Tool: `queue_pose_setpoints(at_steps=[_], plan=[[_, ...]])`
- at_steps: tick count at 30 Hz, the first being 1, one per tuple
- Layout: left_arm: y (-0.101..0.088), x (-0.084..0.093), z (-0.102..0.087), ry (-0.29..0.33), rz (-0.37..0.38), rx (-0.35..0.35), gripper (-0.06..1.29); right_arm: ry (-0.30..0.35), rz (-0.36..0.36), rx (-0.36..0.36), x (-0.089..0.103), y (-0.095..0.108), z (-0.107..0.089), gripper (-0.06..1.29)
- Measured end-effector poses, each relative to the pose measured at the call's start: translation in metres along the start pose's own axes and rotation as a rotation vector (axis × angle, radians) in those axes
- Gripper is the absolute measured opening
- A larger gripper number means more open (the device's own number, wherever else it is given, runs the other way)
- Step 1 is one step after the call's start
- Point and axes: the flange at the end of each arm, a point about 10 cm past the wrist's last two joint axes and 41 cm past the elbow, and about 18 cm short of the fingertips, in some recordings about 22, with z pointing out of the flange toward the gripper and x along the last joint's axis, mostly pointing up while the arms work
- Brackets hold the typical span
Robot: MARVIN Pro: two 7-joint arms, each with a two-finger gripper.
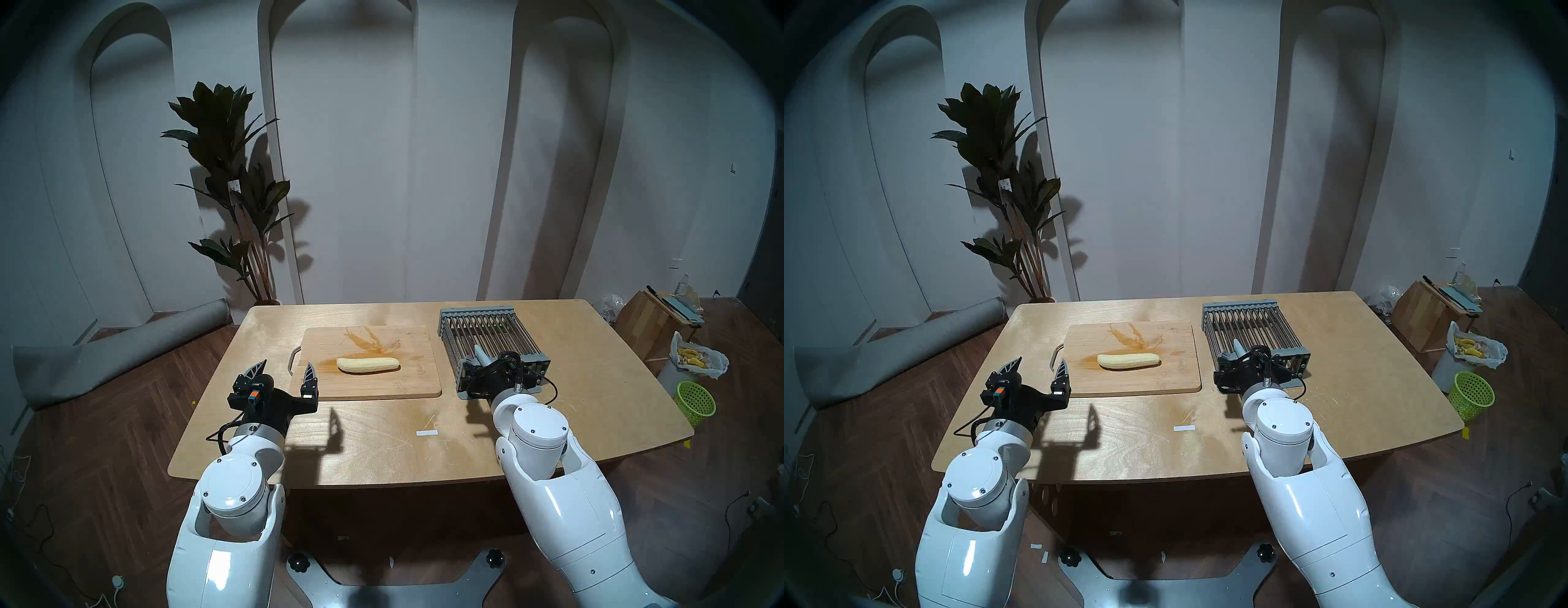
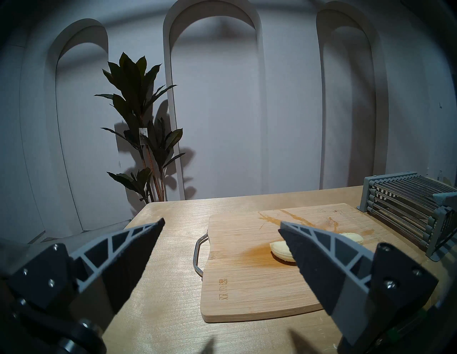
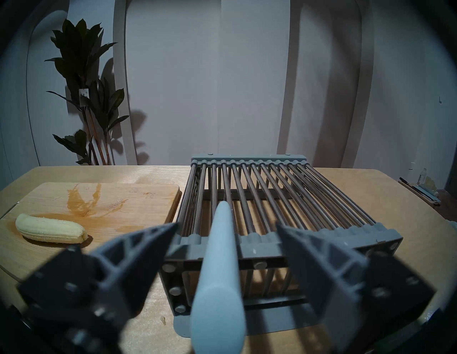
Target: Cut the banana into four pieces on the cutting board
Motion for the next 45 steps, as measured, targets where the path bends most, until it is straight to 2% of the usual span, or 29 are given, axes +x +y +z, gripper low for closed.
queue_pose_setpoints(at_steps=[4, 5, 6, 7, 9, 10, 11, 13, 15, 17, 29, 45], plan=[[0.0, 0.0, 0.0, 0.0, 0.0, 0.0, 1.26, -0.007, 0.0, -0.011, 0.0, 0.003, -0.001, 1.22], [0.0, 0.0, 0.0, 0.0, 0.0, 0.0, 1.26, -0.011, 0.0, -0.015, -0.001, 0.004, -0.001, 0.84], [0.0, 0.0, 0.0, 0.0, 0.0, 0.0, 1.26, -0.012, 0.0, -0.016, -0.001, 0.004, -0.001, 0.79], [0.0, 0.0, 0.0, 0.0, 0.0, 0.0, 1.26, -0.015, -0.001, -0.019, -0.001, 0.005, -0.002, 0.77], [0.0, 0.0, 0.0, 0.0, 0.0, 0.0, 1.26, -0.019, 0.0, -0.019, -0.002, 0.005, -0.003, 0.84], [0.0, 0.0, 0.0, 0.0, 0.0, 0.0, 1.26, -0.02, 0.0, -0.02, -0.002, 0.005, -0.003, 0.96], [0.0, 0.0, 0.0, 0.0, 0.0, 0.0, 1.26, -0.021, 0.0, -0.022, -0.002, 0.005, -0.003, 0.92], [0.0, 0.0, 0.0, 0.0, 0.0, 0.0, 1.26, -0.02, 0.001, -0.024, -0.002, 0.006, -0.004, 0.52], [0.0, 0.0, 0.0, 0.0, 0.0, 0.0, 1.26, -0.019, 0.002, -0.024, -0.002, 0.006, -0.004, 0.46], [0.0, 0.0, 0.0, 0.0, 0.0, 0.0, 1.26, -0.018, 0.003, -0.023, -0.002, 0.006, -0.004, 0.25], [0.0, 0.0, 0.0, 0.0, 0.0, 0.0, 1.26, -0.007, 0.005, -0.011, 0.0, 0.003, -0.008, 0.26], [0.0, 0.0, 0.0, 0.0, 0.0, 0.0, 1.26, 0.04, 0.043, -0.033, 0.028, 0.011, -0.02, 0.26]])
